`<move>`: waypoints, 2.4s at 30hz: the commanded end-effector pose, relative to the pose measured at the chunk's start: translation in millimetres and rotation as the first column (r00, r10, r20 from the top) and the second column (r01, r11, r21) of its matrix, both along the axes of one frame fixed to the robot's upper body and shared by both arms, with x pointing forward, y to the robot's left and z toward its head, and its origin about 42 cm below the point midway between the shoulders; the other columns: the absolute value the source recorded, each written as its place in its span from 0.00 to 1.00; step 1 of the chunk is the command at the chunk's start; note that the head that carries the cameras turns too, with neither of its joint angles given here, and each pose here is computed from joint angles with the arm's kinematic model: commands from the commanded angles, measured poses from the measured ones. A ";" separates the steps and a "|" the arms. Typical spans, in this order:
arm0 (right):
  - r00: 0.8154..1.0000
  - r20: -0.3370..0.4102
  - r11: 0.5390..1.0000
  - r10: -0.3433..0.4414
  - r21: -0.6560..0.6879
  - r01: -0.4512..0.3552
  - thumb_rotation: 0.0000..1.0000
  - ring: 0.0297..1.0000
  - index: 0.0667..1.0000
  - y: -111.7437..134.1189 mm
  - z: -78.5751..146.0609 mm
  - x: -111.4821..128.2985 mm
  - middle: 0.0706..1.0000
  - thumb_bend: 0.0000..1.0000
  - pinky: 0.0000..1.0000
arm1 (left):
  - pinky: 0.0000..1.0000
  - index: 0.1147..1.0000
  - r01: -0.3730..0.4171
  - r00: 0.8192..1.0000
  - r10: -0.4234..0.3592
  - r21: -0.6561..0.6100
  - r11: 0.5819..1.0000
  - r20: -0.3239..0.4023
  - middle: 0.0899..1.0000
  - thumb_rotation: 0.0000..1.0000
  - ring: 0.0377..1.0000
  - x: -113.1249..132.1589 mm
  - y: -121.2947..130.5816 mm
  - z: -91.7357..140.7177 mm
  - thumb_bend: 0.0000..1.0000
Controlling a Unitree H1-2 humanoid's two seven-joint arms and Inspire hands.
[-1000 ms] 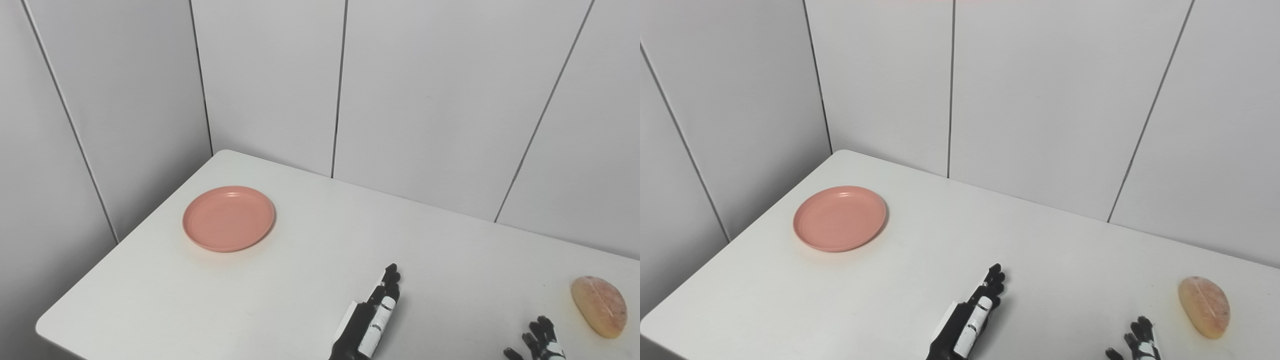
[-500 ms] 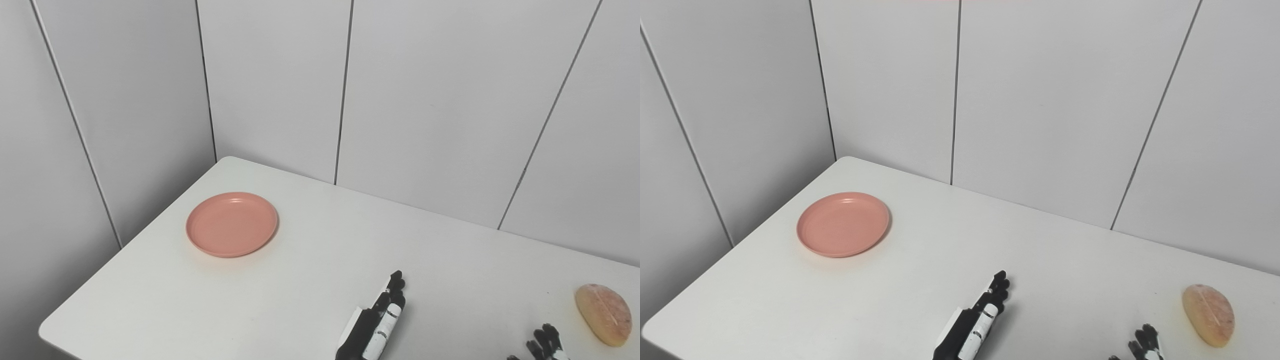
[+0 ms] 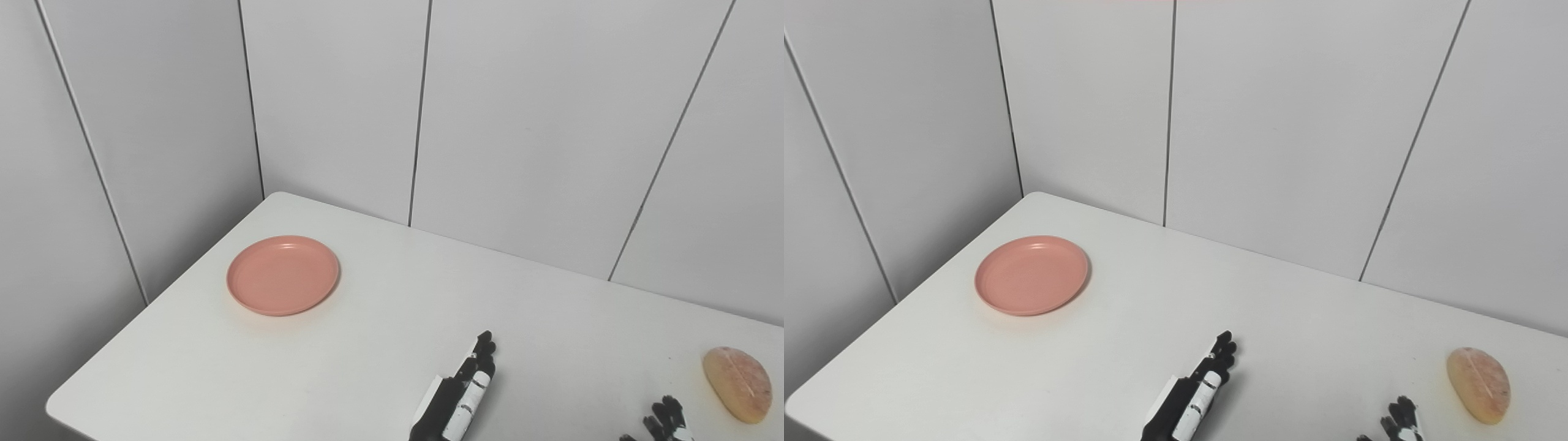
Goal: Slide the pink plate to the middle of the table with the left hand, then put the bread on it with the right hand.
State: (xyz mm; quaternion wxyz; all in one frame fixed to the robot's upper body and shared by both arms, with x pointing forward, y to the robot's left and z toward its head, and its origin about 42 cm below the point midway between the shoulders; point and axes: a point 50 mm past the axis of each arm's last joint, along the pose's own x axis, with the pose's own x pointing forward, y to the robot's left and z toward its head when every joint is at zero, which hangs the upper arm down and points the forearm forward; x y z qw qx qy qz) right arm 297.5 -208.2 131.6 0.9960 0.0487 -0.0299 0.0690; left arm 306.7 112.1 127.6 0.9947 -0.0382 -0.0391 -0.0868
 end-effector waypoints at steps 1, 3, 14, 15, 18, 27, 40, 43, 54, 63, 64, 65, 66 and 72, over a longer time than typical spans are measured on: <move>1.000 0.009 1.000 -0.009 0.003 0.009 1.00 1.00 1.00 0.6 -0.3 1.4 1.00 0.18 1.00 | 1.00 0.96 -0.023 1.000 0.023 0.021 1.000 -0.008 0.98 1.00 0.99 3.1 9.4 1.8 0.35; 1.000 0.008 1.000 -0.006 0.007 0.006 1.00 1.00 1.00 0.7 -0.6 1.6 1.00 0.18 1.00 | 0.99 0.95 -0.028 1.000 0.028 0.017 0.999 0.000 0.97 1.00 0.97 3.5 10.5 4.8 0.35; 1.000 0.003 1.000 -0.004 0.007 0.004 1.00 1.00 1.00 1.0 -0.3 3.5 1.00 0.19 1.00 | 0.97 0.93 -0.022 0.997 0.022 -0.001 1.000 0.070 0.95 1.00 0.95 8.3 16.4 31.6 0.42; 1.000 0.006 1.000 -0.001 0.007 0.001 1.00 1.00 1.00 0.6 -0.9 3.8 1.00 0.19 1.00 | 0.97 0.93 -0.026 0.996 0.025 0.007 1.000 0.081 0.95 1.00 0.95 9.0 18.0 34.7 0.43; 1.000 0.010 1.000 0.003 0.008 -0.003 1.00 1.00 1.00 0.3 -2.2 4.2 1.00 0.18 1.00 | 0.94 0.93 -0.044 0.994 0.043 0.009 0.999 0.103 0.94 1.00 0.94 10.7 22.3 42.0 0.41; 1.000 0.012 1.000 0.003 0.004 -0.003 1.00 1.00 1.00 -0.5 -3.6 5.6 1.00 0.18 1.00 | 0.94 0.92 -0.092 0.979 0.086 0.027 0.995 0.184 0.94 1.00 0.93 20.1 40.8 77.2 0.40; 1.000 0.007 1.000 0.001 -0.005 -0.001 1.00 1.00 1.00 -0.7 -5.3 6.4 1.00 0.20 1.00 | 0.93 0.90 -0.148 0.963 0.139 0.021 0.989 0.232 0.92 1.00 0.92 45.7 80.2 105.0 0.40; 1.000 0.003 1.000 0.000 -0.005 0.000 1.00 1.00 1.00 -1.2 -5.9 6.4 1.00 0.20 1.00 | 0.93 0.90 -0.156 0.958 0.149 0.006 0.988 0.244 0.92 1.00 0.91 51.5 89.5 111.4 0.39; 1.000 0.004 1.000 0.008 0.005 -0.008 1.00 1.00 1.00 -1.4 -5.3 6.3 1.00 0.21 1.00 | 0.90 0.86 -0.215 0.932 0.209 -0.012 0.977 0.298 0.89 1.00 0.89 71.1 123.6 139.0 0.40; 1.000 0.005 1.000 0.011 0.009 -0.011 1.00 1.00 1.00 -1.4 -9.3 7.0 1.00 0.21 1.00 | 0.92 0.88 -0.274 0.904 0.262 -0.012 0.962 0.338 0.91 1.00 0.91 82.0 150.4 161.0 0.37; 1.000 0.002 1.000 0.012 0.010 -0.012 1.00 1.00 1.00 -1.1 -9.2 6.8 1.00 0.23 1.00 | 0.91 0.87 -0.280 0.901 0.269 -0.016 0.960 0.340 0.91 1.00 0.91 83.0 152.6 162.4 0.38; 1.000 0.003 1.000 0.014 0.010 -0.014 1.00 1.00 1.00 -0.6 -9.2 6.5 1.00 0.23 1.00 | 0.91 0.87 -0.298 0.895 0.288 -0.026 0.954 0.339 0.90 1.00 0.91 84.4 156.1 164.8 0.38; 1.000 0.003 1.000 0.015 0.010 -0.015 1.00 1.00 1.00 -0.3 -9.3 6.3 1.00 0.23 1.00 | 0.89 0.87 -0.310 0.891 0.302 -0.033 0.950 0.339 0.90 1.00 0.90 85.3 158.5 166.6 0.38; 1.000 0.002 1.000 0.014 0.005 -0.014 1.00 1.00 1.00 1.8 -11.2 6.8 1.00 0.23 1.00 | 0.90 0.87 -0.357 0.869 0.347 -0.039 0.933 0.352 0.90 1.00 0.90 91.4 176.9 176.9 0.38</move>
